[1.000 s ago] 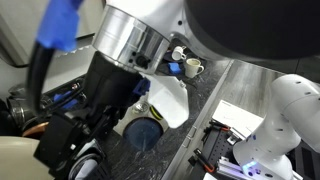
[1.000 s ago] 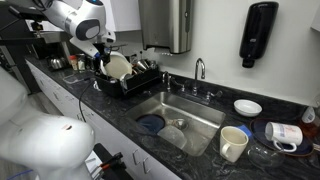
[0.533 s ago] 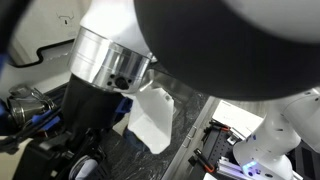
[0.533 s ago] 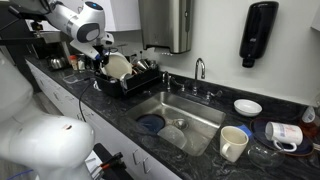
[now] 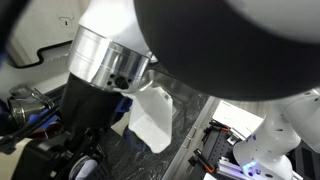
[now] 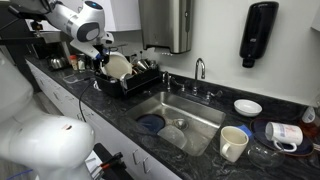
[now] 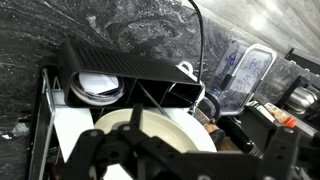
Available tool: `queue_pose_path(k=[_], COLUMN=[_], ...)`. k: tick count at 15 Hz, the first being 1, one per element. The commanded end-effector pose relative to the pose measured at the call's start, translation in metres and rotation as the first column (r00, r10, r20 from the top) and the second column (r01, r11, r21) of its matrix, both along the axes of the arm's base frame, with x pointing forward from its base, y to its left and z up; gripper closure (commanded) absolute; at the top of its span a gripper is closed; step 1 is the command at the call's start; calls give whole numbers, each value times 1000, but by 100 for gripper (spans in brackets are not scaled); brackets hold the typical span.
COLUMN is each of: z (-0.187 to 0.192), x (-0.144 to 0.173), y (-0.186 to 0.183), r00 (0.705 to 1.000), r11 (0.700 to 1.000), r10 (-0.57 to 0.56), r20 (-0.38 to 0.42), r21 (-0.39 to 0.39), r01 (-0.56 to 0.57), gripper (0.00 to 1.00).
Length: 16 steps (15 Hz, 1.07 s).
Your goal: Remove the beige plate from the dish rack and place it in the sink
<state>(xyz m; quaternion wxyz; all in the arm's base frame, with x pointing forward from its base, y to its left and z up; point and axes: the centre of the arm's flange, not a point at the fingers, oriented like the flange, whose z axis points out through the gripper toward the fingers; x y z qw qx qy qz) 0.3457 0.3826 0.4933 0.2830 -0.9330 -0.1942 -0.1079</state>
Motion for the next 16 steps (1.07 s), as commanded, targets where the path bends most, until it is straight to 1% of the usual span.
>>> queue_pose_path(k=[1, 6, 8, 13, 16], z=[-1, 3, 5, 1, -6], x=[14, 17, 18, 27, 40], y=[21, 53, 65, 82, 91], r00=[996, 982, 970, 940, 946], r11=[997, 987, 982, 968, 966], r10=[71, 157, 186, 242, 255], r20=[52, 104, 154, 242, 202], r21=[-28, -32, -16, 1, -3], r01=[-69, -155, -186, -250, -259], gripper=[0, 0, 0, 0, 0])
